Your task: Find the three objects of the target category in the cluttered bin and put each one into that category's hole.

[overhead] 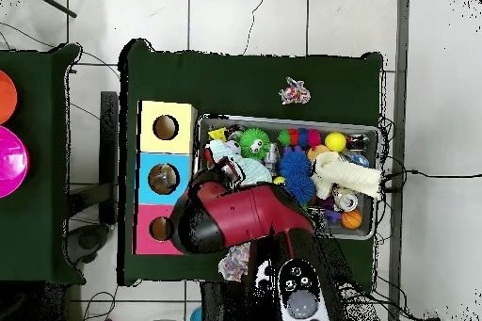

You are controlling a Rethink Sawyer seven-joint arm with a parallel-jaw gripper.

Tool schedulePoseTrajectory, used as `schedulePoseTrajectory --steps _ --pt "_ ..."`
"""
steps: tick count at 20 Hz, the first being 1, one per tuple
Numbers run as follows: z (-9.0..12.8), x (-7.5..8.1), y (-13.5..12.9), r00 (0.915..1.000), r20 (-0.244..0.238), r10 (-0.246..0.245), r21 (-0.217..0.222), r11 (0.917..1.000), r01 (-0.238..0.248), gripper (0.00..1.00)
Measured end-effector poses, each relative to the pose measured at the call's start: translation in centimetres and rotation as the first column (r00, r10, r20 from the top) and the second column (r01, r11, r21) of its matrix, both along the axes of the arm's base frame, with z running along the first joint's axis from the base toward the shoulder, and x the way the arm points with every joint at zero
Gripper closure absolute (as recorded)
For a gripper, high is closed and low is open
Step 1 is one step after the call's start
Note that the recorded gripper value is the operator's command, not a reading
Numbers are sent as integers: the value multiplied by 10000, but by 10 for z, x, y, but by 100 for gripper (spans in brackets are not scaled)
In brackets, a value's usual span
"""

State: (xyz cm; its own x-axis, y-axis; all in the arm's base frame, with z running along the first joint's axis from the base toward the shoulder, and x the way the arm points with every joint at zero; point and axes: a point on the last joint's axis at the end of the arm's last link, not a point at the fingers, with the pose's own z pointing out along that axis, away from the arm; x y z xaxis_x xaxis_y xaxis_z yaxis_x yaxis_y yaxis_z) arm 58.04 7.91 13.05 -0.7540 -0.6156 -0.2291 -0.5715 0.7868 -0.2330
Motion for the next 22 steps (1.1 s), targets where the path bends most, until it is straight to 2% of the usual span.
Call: schedulePoseTrajectory --steps 5,22 --pt "-17 -9 -5 9996 -253 -95 143 9998 98 0" --pt "-42 -19 -26 9953 -807 -534 202 9983 552 0"
